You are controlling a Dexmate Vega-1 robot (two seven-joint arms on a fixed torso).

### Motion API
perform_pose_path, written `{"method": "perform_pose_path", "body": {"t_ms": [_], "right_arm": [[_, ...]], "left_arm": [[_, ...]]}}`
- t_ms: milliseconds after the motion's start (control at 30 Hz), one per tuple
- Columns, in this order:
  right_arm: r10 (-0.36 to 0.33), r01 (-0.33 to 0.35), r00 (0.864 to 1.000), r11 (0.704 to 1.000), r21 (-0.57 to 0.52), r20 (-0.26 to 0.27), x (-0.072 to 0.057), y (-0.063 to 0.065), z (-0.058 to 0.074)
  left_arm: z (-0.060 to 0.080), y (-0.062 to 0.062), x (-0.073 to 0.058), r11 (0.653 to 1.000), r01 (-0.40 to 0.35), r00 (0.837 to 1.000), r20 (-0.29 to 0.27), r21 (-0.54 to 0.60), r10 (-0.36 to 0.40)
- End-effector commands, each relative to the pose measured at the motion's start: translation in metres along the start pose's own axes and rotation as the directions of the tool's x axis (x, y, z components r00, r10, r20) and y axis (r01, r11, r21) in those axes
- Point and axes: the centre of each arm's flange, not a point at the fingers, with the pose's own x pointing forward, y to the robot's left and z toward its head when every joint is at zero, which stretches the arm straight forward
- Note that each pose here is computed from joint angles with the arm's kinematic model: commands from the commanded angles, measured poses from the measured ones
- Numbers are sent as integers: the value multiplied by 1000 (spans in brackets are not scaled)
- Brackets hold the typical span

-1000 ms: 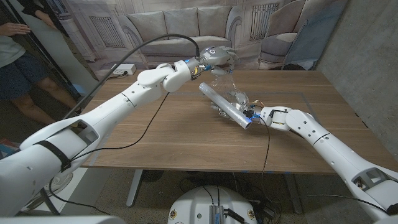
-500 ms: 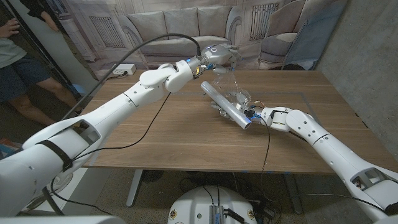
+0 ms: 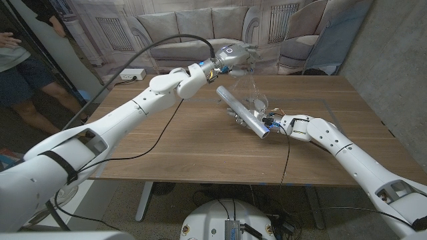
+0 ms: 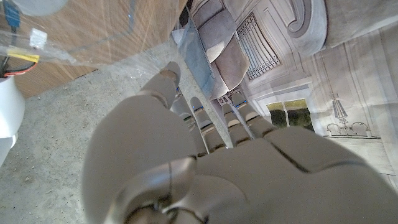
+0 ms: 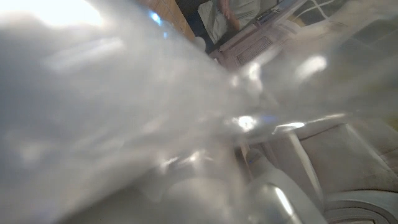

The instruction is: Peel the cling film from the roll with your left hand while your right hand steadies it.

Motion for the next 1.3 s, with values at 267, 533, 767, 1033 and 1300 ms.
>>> {"method": "perform_pose_path", "body": {"t_ms": [267,533,767,1033,1300], "right_arm": [[-6,6,1000,1000,4,13,-1,-2,-1],[-29,29,999,1000,5,19,-5,-4,-2],[-50,50,999,999,8,19,-7,-6,-3],[-66,65,998,998,12,22,-8,-7,-5],[-66,66,998,998,6,17,-6,-5,-7]], "left_arm": [[2,13,-8,999,-52,999,2,-4,52],[6,28,-21,999,-34,999,11,-21,34],[10,42,-35,999,-5,1000,15,-41,6],[17,48,-53,998,10,1000,15,-55,-9],[13,56,-65,999,-26,999,-25,-47,25]]}}
